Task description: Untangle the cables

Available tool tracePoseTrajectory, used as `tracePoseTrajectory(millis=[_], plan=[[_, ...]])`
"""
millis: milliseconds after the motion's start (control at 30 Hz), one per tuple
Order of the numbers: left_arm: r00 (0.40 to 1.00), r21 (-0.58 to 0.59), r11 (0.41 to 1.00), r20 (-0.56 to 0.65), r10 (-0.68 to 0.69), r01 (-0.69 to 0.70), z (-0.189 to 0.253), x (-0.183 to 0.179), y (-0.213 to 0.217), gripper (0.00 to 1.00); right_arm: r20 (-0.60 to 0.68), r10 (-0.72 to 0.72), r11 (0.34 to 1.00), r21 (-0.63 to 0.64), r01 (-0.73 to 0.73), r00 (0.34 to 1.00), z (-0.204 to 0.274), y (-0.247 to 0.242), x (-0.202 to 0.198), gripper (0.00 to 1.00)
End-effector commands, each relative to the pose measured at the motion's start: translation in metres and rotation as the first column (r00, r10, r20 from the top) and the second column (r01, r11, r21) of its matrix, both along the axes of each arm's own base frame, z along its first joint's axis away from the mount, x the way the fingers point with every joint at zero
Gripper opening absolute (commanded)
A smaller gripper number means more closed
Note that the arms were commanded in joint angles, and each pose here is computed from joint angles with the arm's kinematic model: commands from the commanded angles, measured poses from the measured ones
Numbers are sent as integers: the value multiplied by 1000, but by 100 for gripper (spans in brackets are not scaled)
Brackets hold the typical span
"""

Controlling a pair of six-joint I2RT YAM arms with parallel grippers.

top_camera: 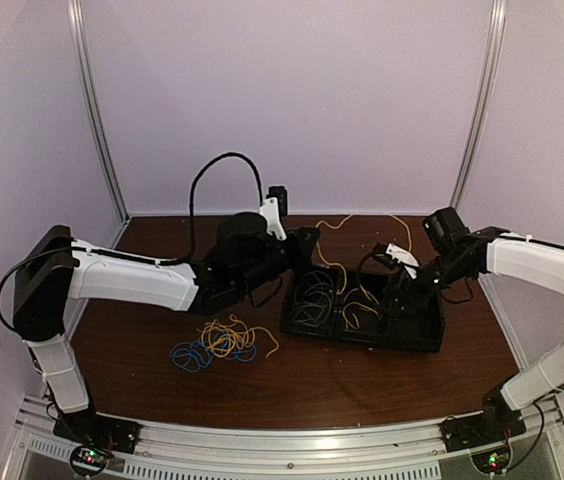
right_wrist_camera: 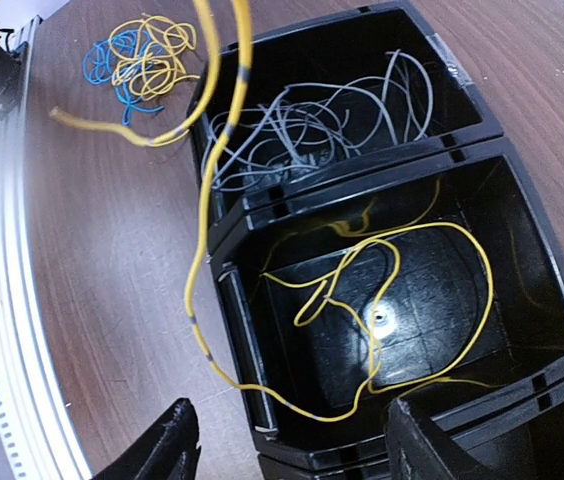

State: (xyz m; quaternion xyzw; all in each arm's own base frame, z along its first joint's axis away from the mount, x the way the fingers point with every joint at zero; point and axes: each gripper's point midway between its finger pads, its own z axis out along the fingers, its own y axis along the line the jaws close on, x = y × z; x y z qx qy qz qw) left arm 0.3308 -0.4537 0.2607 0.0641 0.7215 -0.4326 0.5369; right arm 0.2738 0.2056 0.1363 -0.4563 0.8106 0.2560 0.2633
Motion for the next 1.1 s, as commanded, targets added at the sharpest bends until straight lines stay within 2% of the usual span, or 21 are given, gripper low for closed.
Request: tracePoseTrajectory(millis=[0, 100, 200, 367, 433, 600, 767, 900, 1067], plan=[[998, -3, 998, 16, 59, -59, 12, 29, 13, 0, 13, 115, 993, 2, -115, 993, 1, -6, -33, 67], [998, -5, 998, 20, 60, -60, 14, 41, 19, 0, 15, 138, 980, -147, -134, 990, -20, -28, -40, 69], [995, -25, 1000, 95, -14, 17, 35, 33, 12, 0, -49, 62, 959, -275, -73, 997, -38, -46, -30, 68], [949, -44, 967, 207, -237, 251, 71, -1, -14, 0, -72, -54, 968, -250, 35, 996, -43, -40, -10, 68], [948, -49, 969, 225, -224, 240, 79, -11, -10, 0, -66, -104, 962, -258, 83, 992, -46, -40, 2, 68], [945, -110, 984, 312, -97, 138, 118, -28, 36, 0, -67, -186, 953, -254, 164, 980, -49, -40, 16, 68], [910, -2, 972, 352, -220, 235, 141, -55, 39, 0, -64, -185, 960, -224, 167, 981, -35, -37, 17, 68], [928, -45, 990, 356, -110, 135, 147, -56, 71, 0, -16, -190, 951, -253, 180, 982, -28, -44, 21, 68], [936, 0, 999, 350, -47, 50, 144, -45, 81, 0, -14, -170, 944, -290, 159, 985, -29, -55, 13, 69]])
